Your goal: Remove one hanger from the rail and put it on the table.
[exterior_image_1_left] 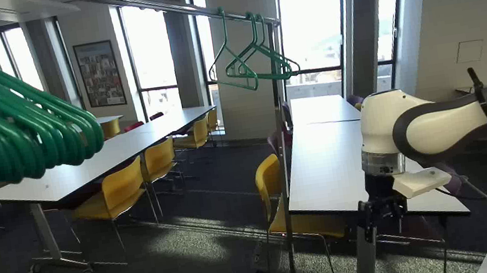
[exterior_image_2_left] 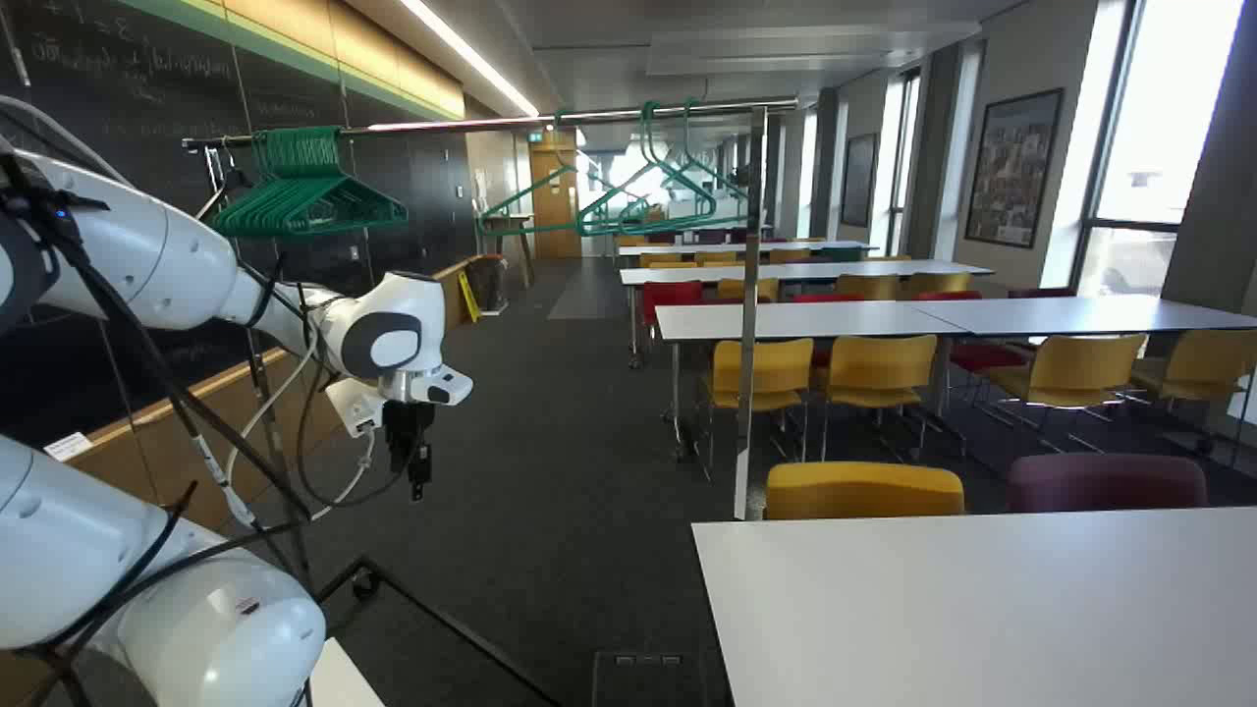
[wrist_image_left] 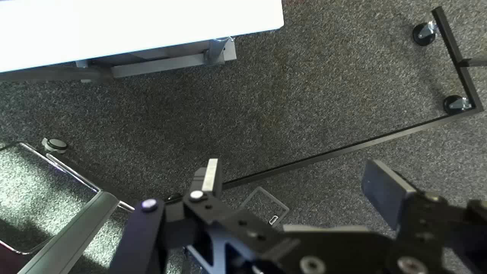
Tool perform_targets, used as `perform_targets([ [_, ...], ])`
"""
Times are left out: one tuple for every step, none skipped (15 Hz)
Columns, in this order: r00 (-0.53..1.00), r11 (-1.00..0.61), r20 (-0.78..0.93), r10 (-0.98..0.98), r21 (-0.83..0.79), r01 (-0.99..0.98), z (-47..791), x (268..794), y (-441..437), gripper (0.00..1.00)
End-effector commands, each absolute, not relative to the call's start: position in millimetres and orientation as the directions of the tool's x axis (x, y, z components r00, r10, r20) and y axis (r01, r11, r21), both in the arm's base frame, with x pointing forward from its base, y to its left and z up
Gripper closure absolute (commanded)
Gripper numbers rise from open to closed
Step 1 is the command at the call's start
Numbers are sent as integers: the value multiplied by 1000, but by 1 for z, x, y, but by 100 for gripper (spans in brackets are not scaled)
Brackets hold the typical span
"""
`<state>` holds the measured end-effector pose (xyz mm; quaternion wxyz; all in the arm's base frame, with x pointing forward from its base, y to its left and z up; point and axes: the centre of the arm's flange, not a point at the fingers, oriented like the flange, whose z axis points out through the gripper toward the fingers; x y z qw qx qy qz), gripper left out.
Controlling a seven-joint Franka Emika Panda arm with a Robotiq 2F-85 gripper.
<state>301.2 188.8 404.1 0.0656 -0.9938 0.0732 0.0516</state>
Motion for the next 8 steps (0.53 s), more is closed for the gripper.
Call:
perform_targets([
  [984,-981,-114,-139,-122,-153,403,301,189,0],
  [984,-981,-114,-139,-122,-153,403,301,189,0],
  [985,-981,-88,-145,-114,-155,403,304,187,0],
  [988,-983,-75,-133,-115,-142,405,309,184,0],
  [990,-985,-44,-132,-102,-136,407,313,181,0],
  [990,-986,8,-140,-98,-138,414,321,176,0],
  [988,-983,44,-145,-121,-139,422,331,171,0],
  [984,-978,83,-159,-146,-146,429,341,167,0],
])
